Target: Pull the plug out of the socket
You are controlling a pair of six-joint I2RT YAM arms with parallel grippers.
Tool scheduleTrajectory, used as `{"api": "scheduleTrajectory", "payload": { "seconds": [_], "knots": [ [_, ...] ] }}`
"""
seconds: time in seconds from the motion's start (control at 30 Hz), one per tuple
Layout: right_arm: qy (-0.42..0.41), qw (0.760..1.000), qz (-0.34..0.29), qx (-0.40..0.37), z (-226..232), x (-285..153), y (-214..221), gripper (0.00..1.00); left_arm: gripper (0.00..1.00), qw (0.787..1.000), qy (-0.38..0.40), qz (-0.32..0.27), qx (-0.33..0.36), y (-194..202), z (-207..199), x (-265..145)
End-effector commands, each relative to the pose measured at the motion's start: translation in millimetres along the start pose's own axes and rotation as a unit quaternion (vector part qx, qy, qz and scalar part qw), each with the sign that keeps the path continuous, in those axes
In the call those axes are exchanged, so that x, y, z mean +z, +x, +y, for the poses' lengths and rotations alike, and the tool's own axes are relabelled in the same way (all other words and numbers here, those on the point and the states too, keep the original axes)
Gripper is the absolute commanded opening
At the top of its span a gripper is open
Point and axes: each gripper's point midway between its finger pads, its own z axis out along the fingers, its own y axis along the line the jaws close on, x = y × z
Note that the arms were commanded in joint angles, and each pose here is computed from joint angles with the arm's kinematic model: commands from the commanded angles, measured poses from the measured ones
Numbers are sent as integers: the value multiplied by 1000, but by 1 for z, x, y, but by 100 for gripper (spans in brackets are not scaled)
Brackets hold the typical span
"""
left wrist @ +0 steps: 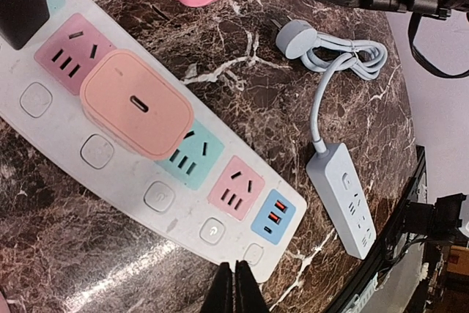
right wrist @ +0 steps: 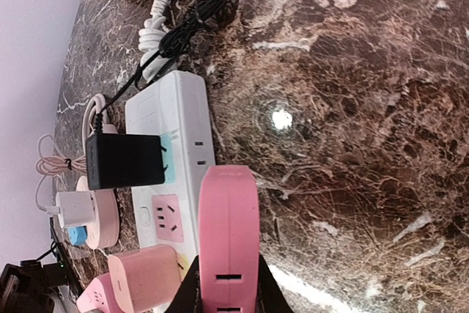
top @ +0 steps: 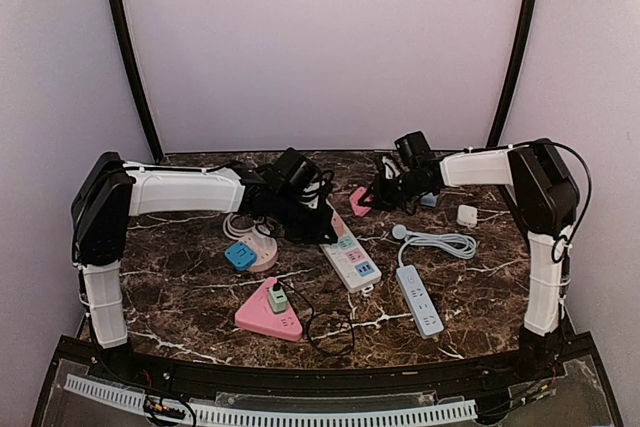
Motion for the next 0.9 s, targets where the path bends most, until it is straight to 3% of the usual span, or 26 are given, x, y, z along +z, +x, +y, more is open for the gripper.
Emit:
{"api": "scheduleTrajectory", "payload": {
  "seconds": [0.0,0.2,0.4,0.63,0.87],
  "knots": [
    [1,1000,6,16,-23,4,9,4,3,1000,9,-20,7,-5,-11,-20],
    [18,999,1,30,-47,-7,15,4,3,1000,9,-23,11,-7,-12,-20],
    [29,999,0,37,-63,-16,23,13,3,1000,11,-23,12,-8,-13,-20],
    [52,998,-13,19,-59,-35,20,38,4,1000,10,-24,17,-10,-16,-22],
    [101,994,-37,-23,-41,-66,10,55,4,999,2,-35,17,-17,-11,-33]
  ]
}}
